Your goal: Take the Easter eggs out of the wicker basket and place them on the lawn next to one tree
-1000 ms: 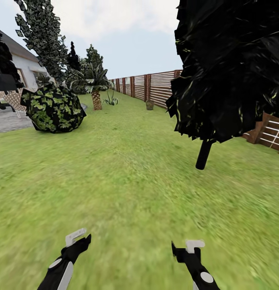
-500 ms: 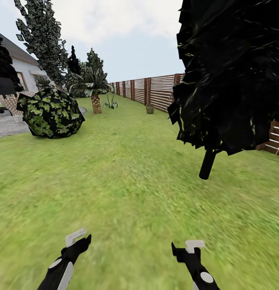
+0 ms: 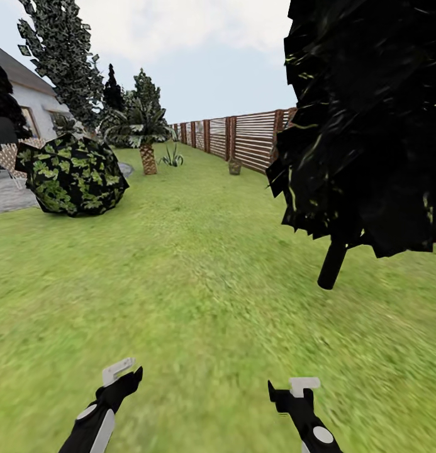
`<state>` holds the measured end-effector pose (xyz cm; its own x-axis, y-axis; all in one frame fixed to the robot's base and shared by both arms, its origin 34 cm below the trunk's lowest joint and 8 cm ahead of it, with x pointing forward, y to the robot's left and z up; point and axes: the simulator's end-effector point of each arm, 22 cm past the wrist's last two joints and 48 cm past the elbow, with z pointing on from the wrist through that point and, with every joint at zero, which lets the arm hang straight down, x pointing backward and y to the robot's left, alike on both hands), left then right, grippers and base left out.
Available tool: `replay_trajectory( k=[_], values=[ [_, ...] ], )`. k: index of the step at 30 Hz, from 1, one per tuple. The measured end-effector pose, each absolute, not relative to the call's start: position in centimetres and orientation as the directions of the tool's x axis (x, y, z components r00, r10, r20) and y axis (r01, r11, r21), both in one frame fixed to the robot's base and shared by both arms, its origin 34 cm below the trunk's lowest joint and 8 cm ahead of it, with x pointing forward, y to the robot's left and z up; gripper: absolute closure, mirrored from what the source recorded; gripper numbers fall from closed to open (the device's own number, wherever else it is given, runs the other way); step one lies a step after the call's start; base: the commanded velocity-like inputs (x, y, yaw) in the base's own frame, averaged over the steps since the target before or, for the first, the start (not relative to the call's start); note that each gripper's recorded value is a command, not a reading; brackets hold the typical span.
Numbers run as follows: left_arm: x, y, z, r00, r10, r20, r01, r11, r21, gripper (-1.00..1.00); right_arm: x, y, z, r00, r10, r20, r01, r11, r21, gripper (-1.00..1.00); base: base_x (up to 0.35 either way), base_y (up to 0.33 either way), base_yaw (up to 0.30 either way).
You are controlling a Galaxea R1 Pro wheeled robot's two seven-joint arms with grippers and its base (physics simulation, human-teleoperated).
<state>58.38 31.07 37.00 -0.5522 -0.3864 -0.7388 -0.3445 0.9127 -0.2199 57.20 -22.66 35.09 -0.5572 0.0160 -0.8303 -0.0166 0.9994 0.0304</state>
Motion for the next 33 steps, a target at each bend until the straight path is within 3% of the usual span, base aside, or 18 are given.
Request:
replay_trajectory(
  k=[7,16,33],
  values=[
    [54.5,30.0,31.8,-0.630,-0.396,-0.668,-0.363,0.911,-0.197,-1.00,56.2,-22.6,33.6,-0.587,0.014,-0.809,-0.019,0.999,0.031,-1.00,0.336,0.000,0.000],
    [54.5,30.1,31.5,-0.609,-0.390,-0.691,-0.363,0.911,-0.194,-1.00,55.2,-22.6,32.2,-0.617,0.014,-0.787,-0.016,0.999,0.031,-1.00,0.323,0.000,0.000],
    [55.4,30.9,32.3,-0.586,-0.383,-0.714,-0.368,0.911,-0.187,-1.00,53.9,-22.6,30.5,-0.643,0.009,-0.766,-0.018,0.999,0.027,-1.00,0.017,0.000,0.000]
  ],
)
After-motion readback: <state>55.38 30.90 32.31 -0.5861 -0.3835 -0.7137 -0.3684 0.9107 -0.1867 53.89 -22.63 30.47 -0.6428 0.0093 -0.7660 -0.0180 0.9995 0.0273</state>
